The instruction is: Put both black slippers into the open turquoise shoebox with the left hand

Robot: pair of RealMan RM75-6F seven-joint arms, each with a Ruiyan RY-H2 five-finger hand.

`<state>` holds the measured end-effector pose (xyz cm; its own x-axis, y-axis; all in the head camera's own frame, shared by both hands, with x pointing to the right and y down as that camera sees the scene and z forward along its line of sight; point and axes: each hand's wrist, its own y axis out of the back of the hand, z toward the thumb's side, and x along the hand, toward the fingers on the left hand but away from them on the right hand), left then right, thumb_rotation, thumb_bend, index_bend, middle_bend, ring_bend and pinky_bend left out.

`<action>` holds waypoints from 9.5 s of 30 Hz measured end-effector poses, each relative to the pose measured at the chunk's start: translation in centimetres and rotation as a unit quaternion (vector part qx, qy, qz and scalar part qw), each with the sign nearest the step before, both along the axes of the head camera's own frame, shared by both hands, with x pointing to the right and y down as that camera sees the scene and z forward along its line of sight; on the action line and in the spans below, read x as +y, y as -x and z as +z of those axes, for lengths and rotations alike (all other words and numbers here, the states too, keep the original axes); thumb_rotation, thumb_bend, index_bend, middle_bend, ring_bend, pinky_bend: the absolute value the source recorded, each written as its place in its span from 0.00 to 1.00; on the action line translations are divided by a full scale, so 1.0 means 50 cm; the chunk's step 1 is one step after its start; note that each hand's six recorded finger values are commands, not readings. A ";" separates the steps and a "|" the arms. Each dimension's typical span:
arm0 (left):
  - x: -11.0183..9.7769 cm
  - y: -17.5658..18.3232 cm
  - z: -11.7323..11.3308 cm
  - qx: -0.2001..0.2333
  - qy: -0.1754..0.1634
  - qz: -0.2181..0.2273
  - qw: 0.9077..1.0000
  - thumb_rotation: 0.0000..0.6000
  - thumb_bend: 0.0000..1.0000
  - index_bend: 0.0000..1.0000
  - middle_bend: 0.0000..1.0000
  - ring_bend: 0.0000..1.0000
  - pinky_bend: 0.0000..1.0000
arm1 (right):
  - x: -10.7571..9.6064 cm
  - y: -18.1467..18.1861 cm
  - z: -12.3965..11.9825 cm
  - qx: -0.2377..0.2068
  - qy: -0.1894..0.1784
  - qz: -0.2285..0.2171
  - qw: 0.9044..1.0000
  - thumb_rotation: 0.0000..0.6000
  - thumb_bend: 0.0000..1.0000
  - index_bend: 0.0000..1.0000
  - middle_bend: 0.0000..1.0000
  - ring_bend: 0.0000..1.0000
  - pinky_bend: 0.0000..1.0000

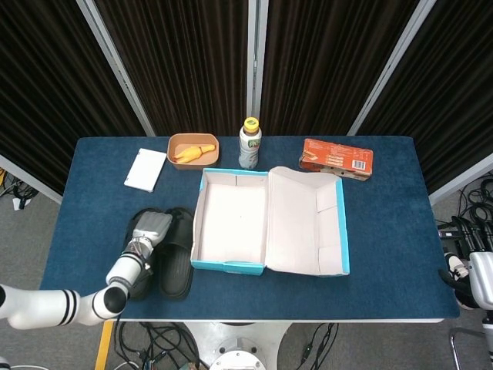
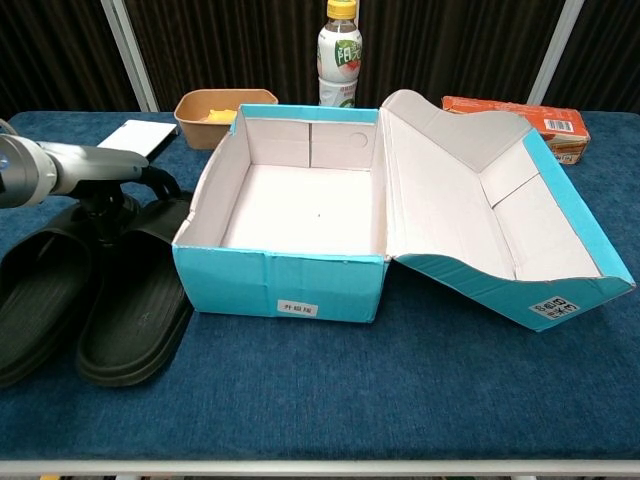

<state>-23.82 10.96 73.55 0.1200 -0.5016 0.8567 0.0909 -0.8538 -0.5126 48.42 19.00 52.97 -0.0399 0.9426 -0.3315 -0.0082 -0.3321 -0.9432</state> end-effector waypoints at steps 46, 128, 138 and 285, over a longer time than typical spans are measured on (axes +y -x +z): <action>-0.192 0.095 -0.178 0.126 -0.162 -0.186 0.961 1.00 0.00 0.59 0.59 0.84 0.86 | -0.016 0.005 -0.034 0.011 -0.028 -0.010 0.999 1.00 0.03 0.03 0.10 0.00 0.06; -0.118 -0.275 0.136 0.353 -0.116 -0.128 0.920 1.00 0.00 0.09 0.00 0.10 0.45 | -0.037 0.021 -0.043 0.032 -0.008 -0.004 0.999 1.00 0.03 0.03 0.10 0.00 0.06; -0.135 -0.255 0.112 0.340 -0.153 -0.121 0.920 1.00 0.00 0.09 0.00 0.00 0.34 | -0.033 0.018 -0.044 0.026 -0.010 -0.006 1.000 1.00 0.04 0.03 0.10 0.00 0.06; -0.135 -0.144 0.093 0.260 -0.118 -0.087 0.955 1.00 0.00 0.10 0.01 0.02 0.36 | -0.027 0.031 -0.036 0.014 -0.001 -0.019 1.000 1.00 0.05 0.03 0.10 0.00 0.06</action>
<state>-16.62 4.19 78.20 0.3951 -0.7244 0.5650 -0.3602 -0.6879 -0.6301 46.88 17.63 51.18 -0.0141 0.9442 -0.3290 -0.0478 -0.3293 -0.9430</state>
